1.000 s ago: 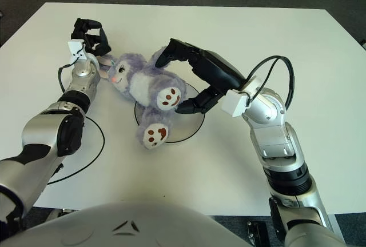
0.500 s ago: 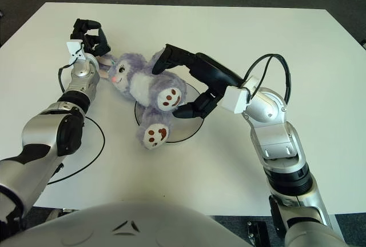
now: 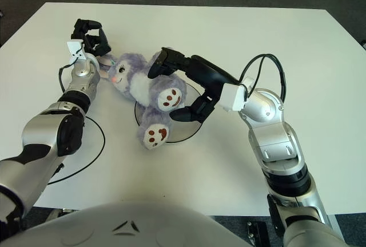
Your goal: Put the doll into the plate.
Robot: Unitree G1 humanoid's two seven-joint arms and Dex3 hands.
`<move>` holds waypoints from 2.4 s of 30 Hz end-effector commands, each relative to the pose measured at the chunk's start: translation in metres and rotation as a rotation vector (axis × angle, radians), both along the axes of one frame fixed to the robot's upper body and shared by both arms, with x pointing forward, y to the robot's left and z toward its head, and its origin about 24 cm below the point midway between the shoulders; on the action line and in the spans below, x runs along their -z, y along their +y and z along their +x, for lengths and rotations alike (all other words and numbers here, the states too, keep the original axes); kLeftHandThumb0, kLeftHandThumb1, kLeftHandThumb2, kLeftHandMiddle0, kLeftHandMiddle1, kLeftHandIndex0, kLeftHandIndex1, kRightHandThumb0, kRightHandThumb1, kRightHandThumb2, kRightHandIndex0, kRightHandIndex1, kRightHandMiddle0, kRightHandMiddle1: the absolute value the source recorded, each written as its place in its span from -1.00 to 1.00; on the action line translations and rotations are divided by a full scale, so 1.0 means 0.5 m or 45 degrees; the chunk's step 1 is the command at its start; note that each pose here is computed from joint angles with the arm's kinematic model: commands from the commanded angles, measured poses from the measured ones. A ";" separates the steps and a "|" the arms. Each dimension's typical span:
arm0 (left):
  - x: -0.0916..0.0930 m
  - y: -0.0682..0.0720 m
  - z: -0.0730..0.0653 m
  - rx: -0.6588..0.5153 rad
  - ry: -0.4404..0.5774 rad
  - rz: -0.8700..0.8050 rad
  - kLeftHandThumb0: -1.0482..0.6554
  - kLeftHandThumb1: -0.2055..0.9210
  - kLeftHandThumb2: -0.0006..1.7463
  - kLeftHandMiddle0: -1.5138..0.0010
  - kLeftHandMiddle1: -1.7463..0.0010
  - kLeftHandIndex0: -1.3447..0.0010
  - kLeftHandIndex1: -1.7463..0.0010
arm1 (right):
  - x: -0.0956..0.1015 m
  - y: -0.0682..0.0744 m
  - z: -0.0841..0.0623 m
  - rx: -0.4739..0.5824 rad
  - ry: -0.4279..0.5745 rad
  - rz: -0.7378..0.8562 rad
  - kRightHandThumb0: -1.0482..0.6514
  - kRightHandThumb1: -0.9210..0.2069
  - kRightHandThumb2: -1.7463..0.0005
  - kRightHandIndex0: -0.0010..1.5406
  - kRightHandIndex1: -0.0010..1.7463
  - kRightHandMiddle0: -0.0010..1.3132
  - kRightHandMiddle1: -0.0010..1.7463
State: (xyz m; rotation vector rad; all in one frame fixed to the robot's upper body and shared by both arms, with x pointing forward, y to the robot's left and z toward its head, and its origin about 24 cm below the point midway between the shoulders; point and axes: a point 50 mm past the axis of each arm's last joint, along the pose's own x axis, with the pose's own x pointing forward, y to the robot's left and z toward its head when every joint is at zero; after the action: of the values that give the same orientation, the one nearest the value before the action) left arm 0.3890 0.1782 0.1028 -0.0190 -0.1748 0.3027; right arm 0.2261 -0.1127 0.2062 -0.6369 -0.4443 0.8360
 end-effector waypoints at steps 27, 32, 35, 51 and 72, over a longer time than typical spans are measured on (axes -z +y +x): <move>0.002 0.002 -0.002 -0.002 -0.009 -0.023 0.22 0.08 0.41 0.42 -1.00 0.37 -1.00 | 0.044 0.021 -0.001 0.046 -0.007 0.125 0.23 0.44 -0.69 -0.05 0.77 0.04 0.97; 0.003 0.002 -0.002 0.002 -0.001 -0.020 0.22 0.09 0.40 0.42 -1.00 0.37 -1.00 | 0.054 0.023 0.003 0.081 -0.019 0.267 0.23 0.65 -0.86 0.13 0.81 0.03 1.00; 0.003 0.002 -0.002 0.001 0.002 -0.020 0.22 0.09 0.40 0.43 -1.00 0.38 -1.00 | 0.057 0.022 0.004 0.096 -0.036 0.303 0.23 0.69 -0.90 0.18 0.81 0.02 1.00; 0.000 0.011 -0.003 -0.013 -0.006 -0.020 0.22 0.11 0.39 0.43 -1.00 0.39 -1.00 | 0.069 0.006 0.009 0.228 -0.140 0.438 0.23 0.68 -0.93 0.17 0.90 -0.03 1.00; -0.069 0.118 -0.008 -0.114 -0.229 -0.203 0.22 0.03 0.44 0.39 -1.00 0.34 -1.00 | 0.062 -0.040 0.020 0.298 0.158 0.637 0.23 0.77 -1.00 0.21 0.93 0.02 1.00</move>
State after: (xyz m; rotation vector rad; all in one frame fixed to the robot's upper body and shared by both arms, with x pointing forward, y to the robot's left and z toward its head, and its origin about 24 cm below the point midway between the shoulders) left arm 0.3870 0.2182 0.1266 -0.1818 -0.2906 0.3774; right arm 0.2389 -0.1296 0.1731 -0.2156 -0.4661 0.5078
